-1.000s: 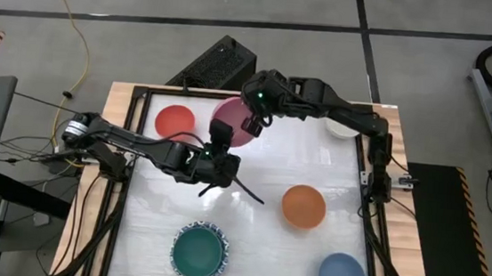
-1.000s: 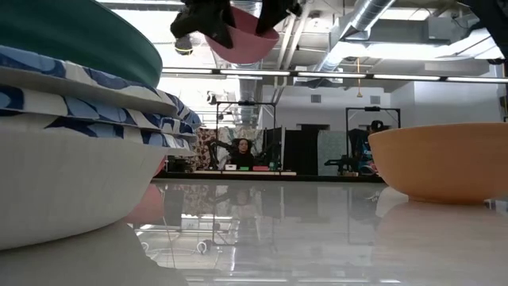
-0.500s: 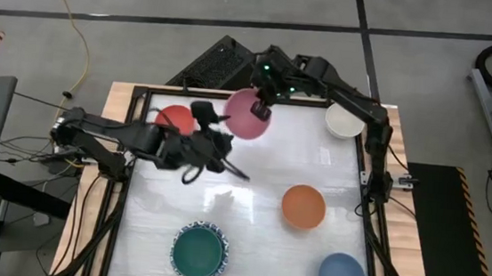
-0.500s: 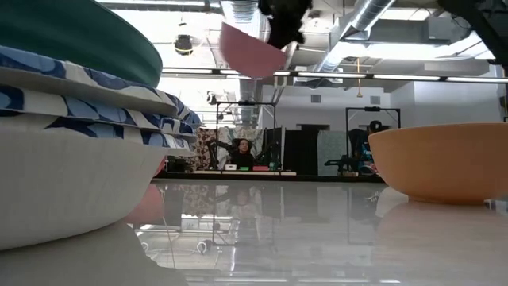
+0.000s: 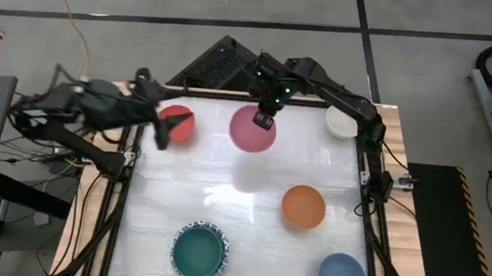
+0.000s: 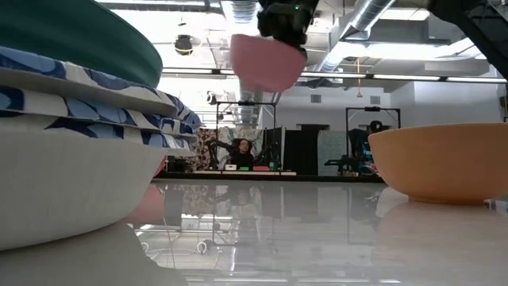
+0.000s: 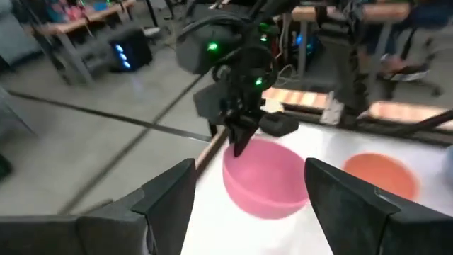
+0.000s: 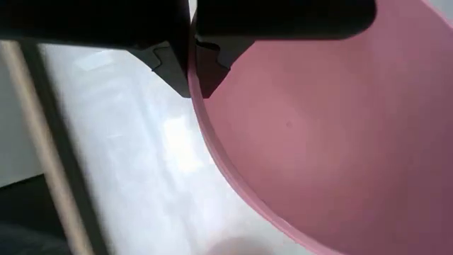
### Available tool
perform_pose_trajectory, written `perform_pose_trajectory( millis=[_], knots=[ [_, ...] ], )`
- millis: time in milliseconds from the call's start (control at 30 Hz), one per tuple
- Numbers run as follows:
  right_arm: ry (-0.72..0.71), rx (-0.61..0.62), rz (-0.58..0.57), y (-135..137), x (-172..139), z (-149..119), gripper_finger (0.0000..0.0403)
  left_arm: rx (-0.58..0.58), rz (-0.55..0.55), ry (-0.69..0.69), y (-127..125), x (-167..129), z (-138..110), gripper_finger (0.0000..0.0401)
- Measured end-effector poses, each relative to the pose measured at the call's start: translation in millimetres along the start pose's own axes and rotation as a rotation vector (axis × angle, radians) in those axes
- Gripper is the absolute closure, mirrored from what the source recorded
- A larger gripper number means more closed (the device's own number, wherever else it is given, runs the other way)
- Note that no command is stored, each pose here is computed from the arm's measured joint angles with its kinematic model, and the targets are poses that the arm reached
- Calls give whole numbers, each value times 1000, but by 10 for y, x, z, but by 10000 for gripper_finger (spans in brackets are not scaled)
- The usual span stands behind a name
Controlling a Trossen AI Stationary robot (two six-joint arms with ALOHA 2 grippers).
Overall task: Nest bowls inside each other
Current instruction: Stack the pink bowl on top of the green bowl
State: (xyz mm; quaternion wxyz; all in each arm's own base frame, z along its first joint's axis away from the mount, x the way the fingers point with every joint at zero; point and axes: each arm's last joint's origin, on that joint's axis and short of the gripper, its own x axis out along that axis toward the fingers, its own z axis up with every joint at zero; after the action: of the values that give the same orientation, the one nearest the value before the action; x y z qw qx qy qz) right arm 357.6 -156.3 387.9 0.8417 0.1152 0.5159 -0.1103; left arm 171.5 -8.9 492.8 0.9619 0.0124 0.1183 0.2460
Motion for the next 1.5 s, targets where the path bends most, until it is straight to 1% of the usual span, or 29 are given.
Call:
perform_pose_trajectory(
  millis=[33,167,233,333,400,500,600,700,800,867,900,933,1000,1067,1200,1300,1400,1500],
  knots=[
    [23,5,17,-3,-10,-27,396,-33,-12,1,54,-76,-10,148],
    [117,19,23,-11,-39,-128,396,-132,-26,8,231,-334,-75,148],
    [118,3,46,11,-45,-132,396,-155,-33,28,289,-426,-119,148],
    [101,-23,145,61,-89,-141,396,-193,-48,51,346,-525,-170,148],
    [84,-34,155,68,-161,-159,396,-208,-64,68,359,-564,-198,148],
    [23,-55,139,18,-415,-230,396,-218,-96,94,356,-598,-230,148],
    [-70,-65,113,-32,-806,-374,396,-216,-112,110,341,-607,-247,148],
    [-180,-39,88,-86,-1261,-596,396,-199,-113,119,315,-587,-251,148],
    [-281,-8,79,-67,-1651,-842,396,-178,-95,117,299,-564,-248,148],
    [-305,8,59,-23,-1797,-1015,396,-172,-84,118,286,-547,-247,148],
    [-298,22,52,-4,-1819,-1102,396,-170,-83,120,279,-539,-248,148],
    [-280,42,40,9,-1815,-1192,396,-167,-82,123,268,-527,-248,148],
    [-229,97,41,19,-1715,-1380,396,-164,-82,126,255,-514,-248,148],
    [-208,150,65,18,-1533,-1546,396,-163,-89,130,249,-511,-249,148],
    [-263,264,175,83,-1096,-1791,396,-165,-104,134,243,-511,-249,148],
    [-285,327,261,237,-834,-1940,396,-165,-112,136,241,-512,-250,148],
    [-270,344,330,469,-557,-1987,396,-166,-113,135,246,-517,-250,148],
    [-301,319,391,758,-350,-1911,396,-166,-113,135,245,-516,-250,148]
  ],
)
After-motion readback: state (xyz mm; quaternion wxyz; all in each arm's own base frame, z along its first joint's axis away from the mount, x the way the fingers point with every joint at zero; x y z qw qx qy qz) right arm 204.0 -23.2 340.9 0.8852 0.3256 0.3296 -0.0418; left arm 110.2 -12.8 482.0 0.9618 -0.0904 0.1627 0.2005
